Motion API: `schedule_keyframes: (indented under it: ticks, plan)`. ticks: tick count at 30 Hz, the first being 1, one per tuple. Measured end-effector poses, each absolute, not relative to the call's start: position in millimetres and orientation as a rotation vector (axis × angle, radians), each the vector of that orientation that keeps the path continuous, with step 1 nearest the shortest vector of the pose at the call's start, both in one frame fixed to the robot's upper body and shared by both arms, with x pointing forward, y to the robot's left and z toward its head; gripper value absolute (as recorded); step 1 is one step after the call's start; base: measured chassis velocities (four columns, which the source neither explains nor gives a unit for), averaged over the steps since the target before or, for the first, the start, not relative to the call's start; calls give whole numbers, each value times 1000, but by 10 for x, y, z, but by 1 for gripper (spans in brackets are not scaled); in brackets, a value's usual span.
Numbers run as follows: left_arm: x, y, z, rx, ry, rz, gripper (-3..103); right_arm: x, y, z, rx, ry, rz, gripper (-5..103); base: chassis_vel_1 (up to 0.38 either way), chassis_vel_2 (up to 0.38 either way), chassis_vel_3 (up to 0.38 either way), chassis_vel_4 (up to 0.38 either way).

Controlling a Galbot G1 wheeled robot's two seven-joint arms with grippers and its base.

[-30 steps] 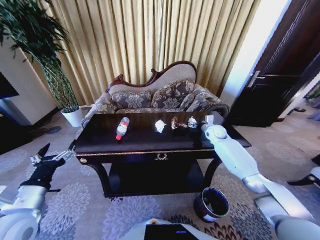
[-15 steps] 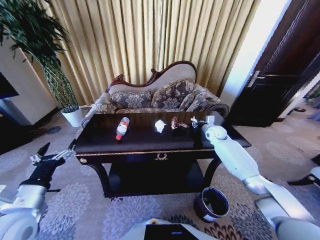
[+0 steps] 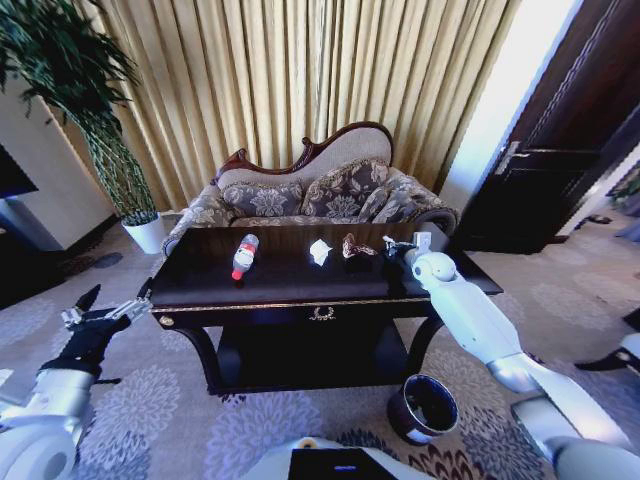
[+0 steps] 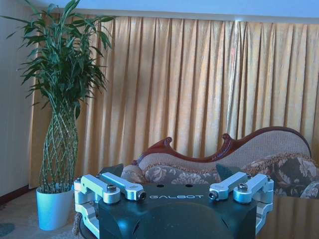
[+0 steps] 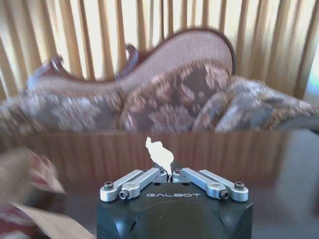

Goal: Move to the front of the table and place the trash on the table into the trash bin.

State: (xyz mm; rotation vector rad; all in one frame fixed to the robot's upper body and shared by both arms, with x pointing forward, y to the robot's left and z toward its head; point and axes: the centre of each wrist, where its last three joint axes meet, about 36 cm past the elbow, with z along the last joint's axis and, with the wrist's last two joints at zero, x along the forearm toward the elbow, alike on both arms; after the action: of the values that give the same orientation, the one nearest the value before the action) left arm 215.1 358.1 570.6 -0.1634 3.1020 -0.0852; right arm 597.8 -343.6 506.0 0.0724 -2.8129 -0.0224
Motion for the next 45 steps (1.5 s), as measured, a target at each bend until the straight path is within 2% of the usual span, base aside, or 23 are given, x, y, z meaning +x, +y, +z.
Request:
schedule_keyframes:
  ticks: [4, 6, 8, 9, 11, 12, 20, 29, 45]
  plan:
    - [2156, 3582, 5711, -162, 3096, -89, 100, 5600, -3361, 5277, 133, -2915, -53, 0, 0, 0, 0, 0]
    - [2159, 3582, 5713, -159, 3093, -91, 100, 5165, -3365, 5373, 173, -2957, -64, 0, 0, 0, 0, 0]
    - [2161, 3582, 5715, -158, 3091, -92, 100, 5069, -3371, 5407, 181, -2969, -68, 0, 0, 0, 0, 0]
    - [2172, 3584, 5727, -148, 3087, -90, 100, 4788, -3391, 5490, 201, -2999, -80, 0, 0, 0, 0, 0]
    - [2176, 3584, 5730, -147, 3086, -89, 100, 4704, -3398, 5510, 203, -3009, -81, 0, 0, 0, 0, 0]
    - [2184, 3585, 5739, -140, 3083, -85, 100, 4450, -3429, 5568, 203, -3036, -84, 0, 0, 0, 0, 0]
    - [2219, 3600, 5725, -131, 3083, -91, 100, 3950, -3538, 5586, 134, -3065, -80, 0, 0, 0, 0, 0]
    - [2283, 3633, 5742, -98, 3086, -81, 100, 3672, -3508, 5451, 61, -3074, -74, 0, 0, 0, 0, 0]
    - [2265, 3621, 5743, -93, 3092, -79, 100, 3492, -3435, 5476, 57, -3097, -102, 0, 45, -43, -39, 42]
